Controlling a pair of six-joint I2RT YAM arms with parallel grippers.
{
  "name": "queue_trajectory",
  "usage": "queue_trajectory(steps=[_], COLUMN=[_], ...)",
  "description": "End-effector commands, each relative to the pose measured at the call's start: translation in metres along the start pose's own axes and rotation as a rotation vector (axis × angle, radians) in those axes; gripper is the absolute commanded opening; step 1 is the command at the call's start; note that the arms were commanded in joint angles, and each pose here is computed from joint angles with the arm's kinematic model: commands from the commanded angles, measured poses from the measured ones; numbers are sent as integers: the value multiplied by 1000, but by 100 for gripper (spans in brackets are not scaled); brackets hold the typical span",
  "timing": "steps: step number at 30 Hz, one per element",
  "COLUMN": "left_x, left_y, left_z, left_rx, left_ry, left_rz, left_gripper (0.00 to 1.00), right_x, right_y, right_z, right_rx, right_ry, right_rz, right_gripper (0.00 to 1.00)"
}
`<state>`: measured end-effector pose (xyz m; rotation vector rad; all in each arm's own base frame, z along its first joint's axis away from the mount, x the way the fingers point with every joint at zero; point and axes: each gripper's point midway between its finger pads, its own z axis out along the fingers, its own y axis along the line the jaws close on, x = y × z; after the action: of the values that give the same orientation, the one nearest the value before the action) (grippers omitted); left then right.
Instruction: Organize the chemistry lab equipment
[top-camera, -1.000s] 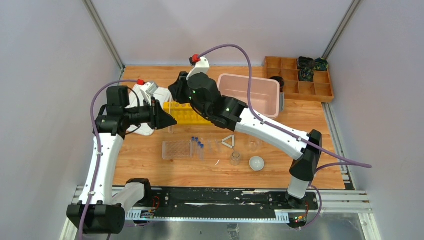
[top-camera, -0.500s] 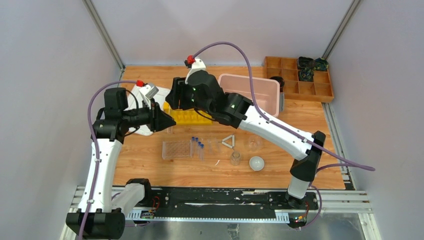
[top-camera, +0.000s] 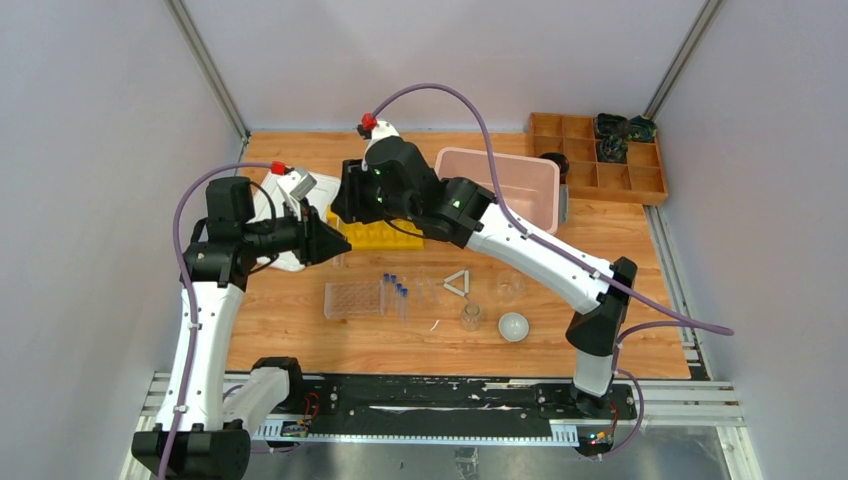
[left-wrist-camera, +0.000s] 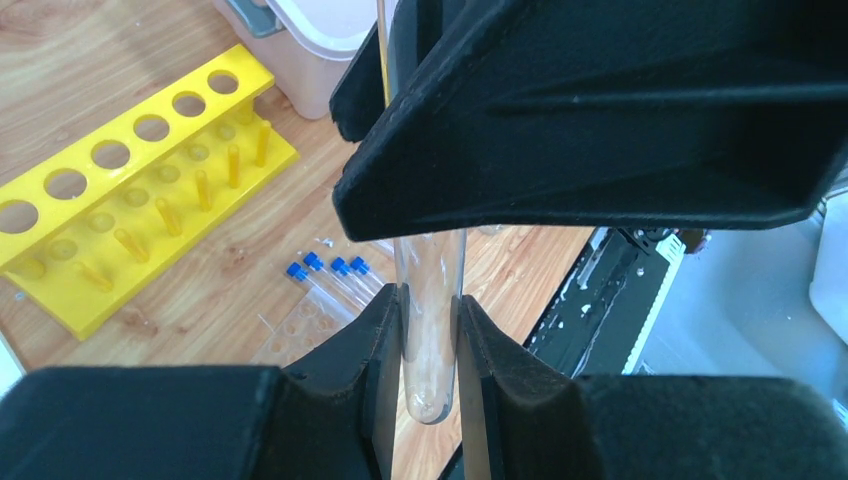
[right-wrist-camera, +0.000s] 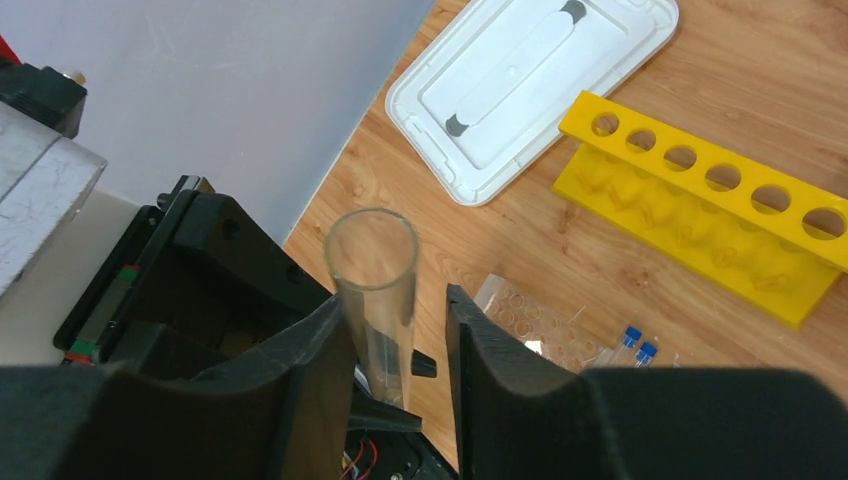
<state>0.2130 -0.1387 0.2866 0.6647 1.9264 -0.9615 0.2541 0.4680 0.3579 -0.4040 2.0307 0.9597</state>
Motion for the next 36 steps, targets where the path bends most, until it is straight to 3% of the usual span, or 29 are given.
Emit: queue_trajectory(steps=[1,6,7,10,11,19,24,36], left_x=[-5,-4,-4,-4,-4,-12,-15,-6], left_y=[-6,-2,-1,8,13,65,90,116], left_z=[-2,-1,0,0,0,1,-4,-15], left_rx=[12,5,0,-48,-74,-295,-378,-482], left_ry=[-14,-7,-5,4,9,-9,-27,-7], left_rz=[33,18,14,-16,-27,-145,-231,-308], left_gripper=[0,3,16,93,99,100,100,100], right_x=[-6,-14,-16,-29,-36,-88,-82,-45], right_y=[-4,-3,-3,-12,-19,-68,-92,-122], right_z=[0,2,2,1,0,7,24,76], right_rx=[10,14,19,62,90,251,318,351], right_ry=[3,-20,-28,-72,-94,-365,-487,-481], right_rz=[-4,-32,-42,-95,-121,-385,-497,-540], right_gripper=[36,3,0,0,0,0,0,0])
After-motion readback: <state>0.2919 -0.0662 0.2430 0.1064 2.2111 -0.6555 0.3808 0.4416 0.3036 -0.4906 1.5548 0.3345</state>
